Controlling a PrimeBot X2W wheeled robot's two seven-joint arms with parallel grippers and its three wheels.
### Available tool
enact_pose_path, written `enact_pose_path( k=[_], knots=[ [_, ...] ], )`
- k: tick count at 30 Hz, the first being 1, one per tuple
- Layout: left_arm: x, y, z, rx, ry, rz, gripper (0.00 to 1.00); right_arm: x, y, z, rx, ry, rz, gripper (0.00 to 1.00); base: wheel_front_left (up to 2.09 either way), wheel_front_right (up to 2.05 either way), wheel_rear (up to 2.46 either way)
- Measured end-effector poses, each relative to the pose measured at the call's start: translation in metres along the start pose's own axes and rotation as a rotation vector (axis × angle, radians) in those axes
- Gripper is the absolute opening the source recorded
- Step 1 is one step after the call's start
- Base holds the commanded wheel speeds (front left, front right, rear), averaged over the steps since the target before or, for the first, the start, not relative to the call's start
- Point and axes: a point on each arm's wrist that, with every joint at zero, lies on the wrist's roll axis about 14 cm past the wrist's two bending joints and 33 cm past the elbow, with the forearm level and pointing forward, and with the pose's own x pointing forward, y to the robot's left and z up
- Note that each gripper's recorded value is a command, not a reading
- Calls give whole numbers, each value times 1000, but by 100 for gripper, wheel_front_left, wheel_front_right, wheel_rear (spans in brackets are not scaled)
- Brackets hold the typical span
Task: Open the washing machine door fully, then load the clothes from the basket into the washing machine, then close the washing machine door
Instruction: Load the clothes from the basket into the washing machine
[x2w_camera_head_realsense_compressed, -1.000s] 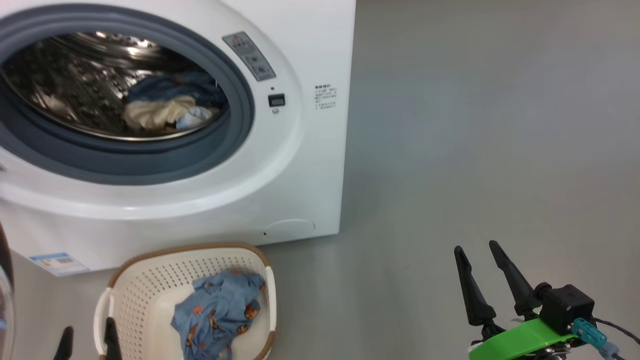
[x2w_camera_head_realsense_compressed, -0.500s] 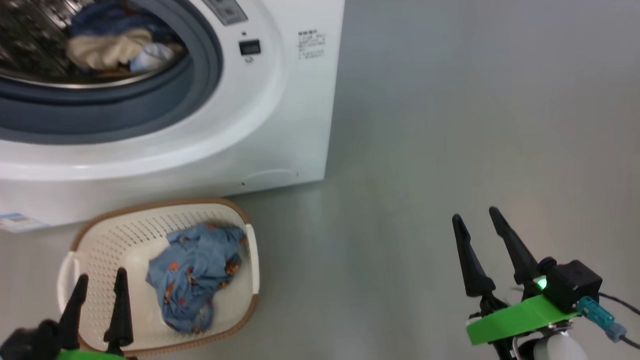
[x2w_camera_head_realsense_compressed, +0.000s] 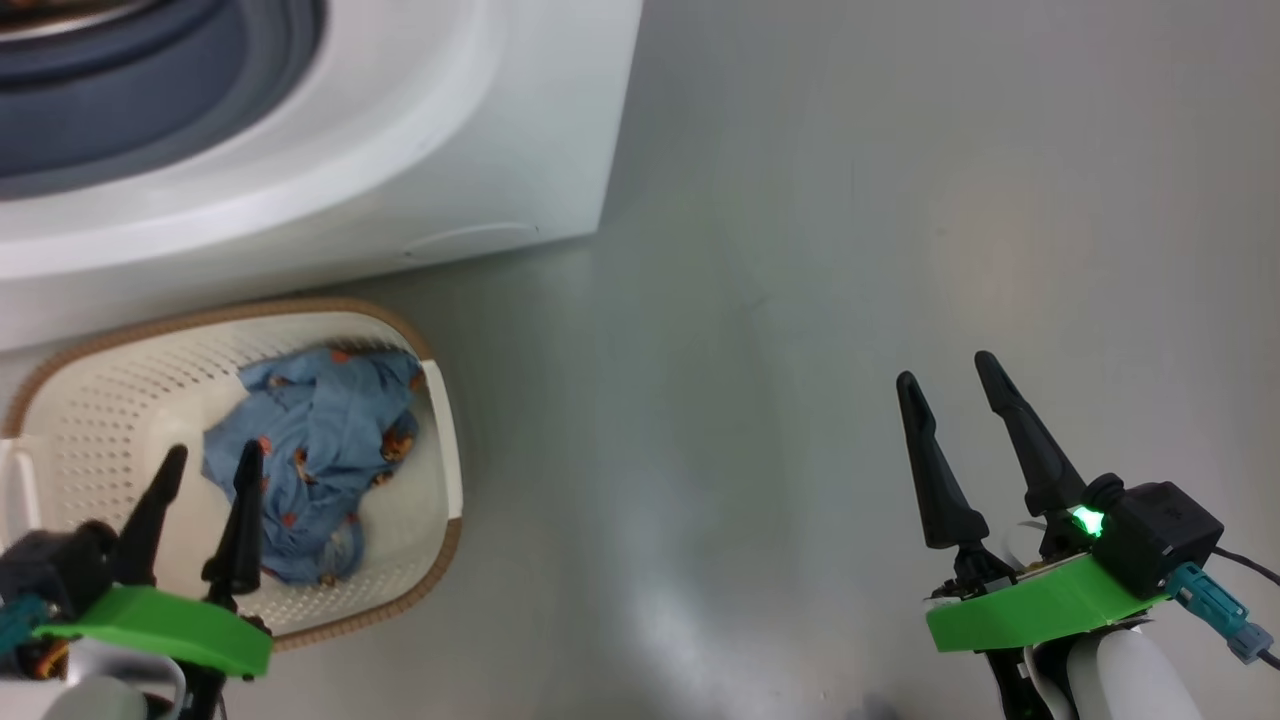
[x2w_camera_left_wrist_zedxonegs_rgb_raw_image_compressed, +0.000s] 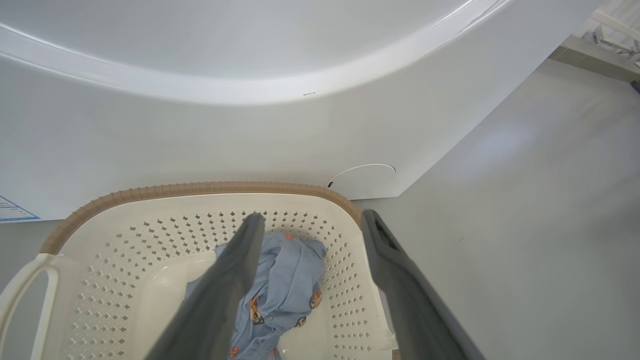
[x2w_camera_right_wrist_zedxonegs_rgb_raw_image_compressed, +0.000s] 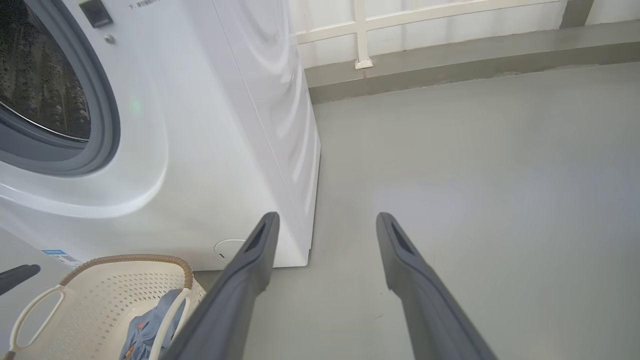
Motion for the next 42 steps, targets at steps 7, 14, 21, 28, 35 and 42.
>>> enact_pose_path(
  k=[7,14,21,28,35,42],
  knots=[
    [28,10,-35,12,110,-21,100,7,-10,-26,-6,62,-21,100,0,0,0],
    [51,22,-60,-1,181,-26,100,10,-11,-48,-4,115,-23,100,0,0,0],
    [66,35,-105,27,315,-51,100,16,-20,-69,-6,157,-40,100,0,0,0],
    [88,48,-129,25,373,-54,100,14,-29,-96,-11,223,-62,100,0,0,0],
    [90,56,-157,28,450,-53,100,13,-32,-115,-9,266,-68,100,0,0,0],
    [103,69,-163,49,469,-37,100,12,-34,-124,-10,287,-74,100,0,0,0]
  ],
)
